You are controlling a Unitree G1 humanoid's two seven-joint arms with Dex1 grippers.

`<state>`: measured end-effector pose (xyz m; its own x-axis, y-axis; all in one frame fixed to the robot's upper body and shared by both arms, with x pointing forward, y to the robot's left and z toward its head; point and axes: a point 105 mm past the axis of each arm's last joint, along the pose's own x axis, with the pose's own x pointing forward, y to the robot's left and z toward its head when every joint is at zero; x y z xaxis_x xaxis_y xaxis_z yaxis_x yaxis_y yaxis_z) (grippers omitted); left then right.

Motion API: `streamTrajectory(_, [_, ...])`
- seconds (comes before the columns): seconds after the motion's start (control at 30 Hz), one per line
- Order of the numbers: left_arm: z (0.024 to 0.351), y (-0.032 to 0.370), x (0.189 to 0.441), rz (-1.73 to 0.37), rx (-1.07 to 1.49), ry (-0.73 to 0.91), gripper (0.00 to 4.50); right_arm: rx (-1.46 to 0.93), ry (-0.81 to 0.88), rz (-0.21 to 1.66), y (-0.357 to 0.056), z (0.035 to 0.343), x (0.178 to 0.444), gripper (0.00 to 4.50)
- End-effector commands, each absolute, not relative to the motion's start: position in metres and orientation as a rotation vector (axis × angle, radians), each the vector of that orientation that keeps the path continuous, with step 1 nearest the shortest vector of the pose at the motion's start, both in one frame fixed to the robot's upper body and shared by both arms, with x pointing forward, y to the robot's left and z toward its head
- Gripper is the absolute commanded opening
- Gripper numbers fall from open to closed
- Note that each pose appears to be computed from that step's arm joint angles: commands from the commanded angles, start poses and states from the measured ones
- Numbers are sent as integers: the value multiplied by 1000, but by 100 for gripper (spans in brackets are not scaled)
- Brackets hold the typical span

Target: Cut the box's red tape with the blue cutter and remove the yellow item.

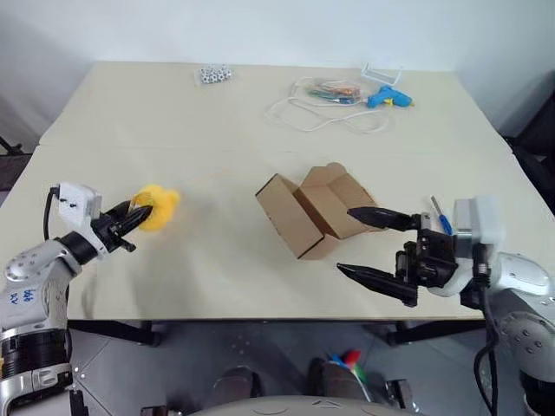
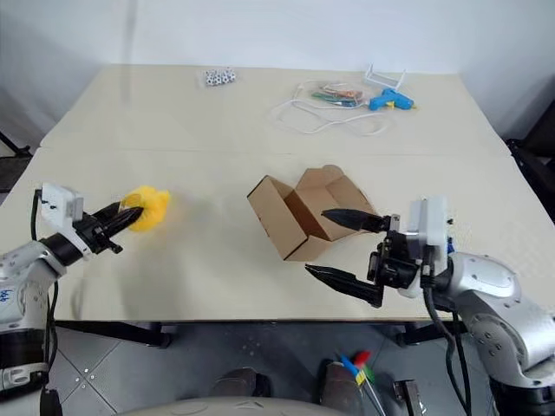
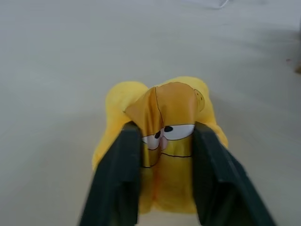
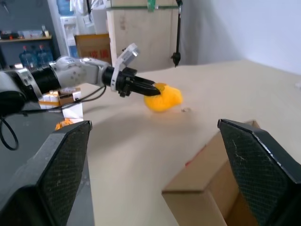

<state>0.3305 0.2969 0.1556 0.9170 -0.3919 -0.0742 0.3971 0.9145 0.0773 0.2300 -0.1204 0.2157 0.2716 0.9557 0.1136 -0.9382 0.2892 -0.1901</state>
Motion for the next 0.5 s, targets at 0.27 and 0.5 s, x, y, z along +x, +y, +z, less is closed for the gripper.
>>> streamTrajectory(0.27, [187,315,276,-442,54,8,447,-61,-268,1327,-128,225,235,450])
streamTrajectory(0.5, [188,337,230,-470,370,128,447,-128,-225,1284,-150,226,240,450])
